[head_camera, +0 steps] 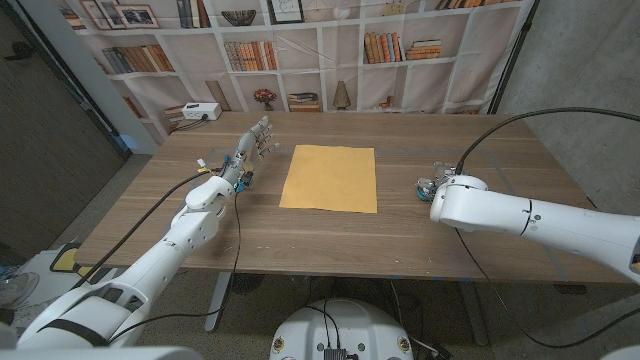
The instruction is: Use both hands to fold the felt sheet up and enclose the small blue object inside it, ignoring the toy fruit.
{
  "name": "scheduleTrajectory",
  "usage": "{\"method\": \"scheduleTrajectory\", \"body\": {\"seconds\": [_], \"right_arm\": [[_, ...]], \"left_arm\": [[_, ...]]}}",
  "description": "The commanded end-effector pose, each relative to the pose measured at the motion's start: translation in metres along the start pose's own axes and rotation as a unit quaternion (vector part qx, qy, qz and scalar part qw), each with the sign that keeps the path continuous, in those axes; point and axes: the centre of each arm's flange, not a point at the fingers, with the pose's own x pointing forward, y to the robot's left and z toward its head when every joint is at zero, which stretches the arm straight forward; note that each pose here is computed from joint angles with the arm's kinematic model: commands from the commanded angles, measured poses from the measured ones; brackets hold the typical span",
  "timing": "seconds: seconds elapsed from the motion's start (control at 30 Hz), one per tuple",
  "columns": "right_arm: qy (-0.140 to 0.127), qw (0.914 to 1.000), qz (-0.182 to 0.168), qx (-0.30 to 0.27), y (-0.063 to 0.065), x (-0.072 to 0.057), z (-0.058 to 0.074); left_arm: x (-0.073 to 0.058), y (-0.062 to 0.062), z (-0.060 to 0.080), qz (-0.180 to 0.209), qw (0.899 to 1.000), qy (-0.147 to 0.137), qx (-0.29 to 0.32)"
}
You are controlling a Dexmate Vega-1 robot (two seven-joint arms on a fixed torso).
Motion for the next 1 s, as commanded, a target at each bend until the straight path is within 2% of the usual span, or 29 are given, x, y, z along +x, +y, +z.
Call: {"method": "scheduleTrajectory", "body": {"seconds": [0.03,0.13,0.2,0.23,0.3,0.47,0.57,0.63,0.83,1.0], "right_arm": [[0.035,0.9873,0.145,0.055,0.024,-0.031,-0.017],[0.013,0.987,0.134,0.088,0.021,-0.04,-0.016],[-0.013,0.9866,0.121,0.108,0.019,-0.046,-0.014],[-0.027,0.9857,0.123,0.112,0.018,-0.049,-0.013],[-0.031,0.9871,0.129,0.09,0.014,-0.054,-0.008],[-0.029,0.9914,0.117,0.051,0.012,-0.058,-0.001],[-0.017,0.9959,0.084,0.03,0.013,-0.056,0.004],[-0.008,0.9964,0.083,0.018,0.013,-0.052,0.006],[-0.005,0.9971,0.075,-0.013,0.014,-0.041,0.012],[0.004,0.9974,0.07,-0.019,0.015,-0.033,0.013]], "left_arm": [[0.003,0.001,0.001,0.0,1.0,0.005,0.0],[0.004,0.001,0.0,-0.001,1.0,0.007,-0.001],[0.005,0.0,-0.001,-0.004,1.0,0.008,-0.003],[0.005,0.0,-0.001,-0.005,1.0,0.008,-0.003],[0.006,-0.001,-0.001,-0.007,1.0,0.006,-0.004],[0.006,0.001,-0.001,-0.006,1.0,0.002,-0.007],[0.005,0.001,-0.001,-0.007,1.0,0.001,-0.008],[0.005,0.002,-0.001,-0.008,1.0,0.001,-0.008],[0.0,0.004,0.0,-0.004,1.0,-0.001,-0.007],[-0.003,0.005,0.001,-0.001,1.0,-0.003,-0.007]]}}
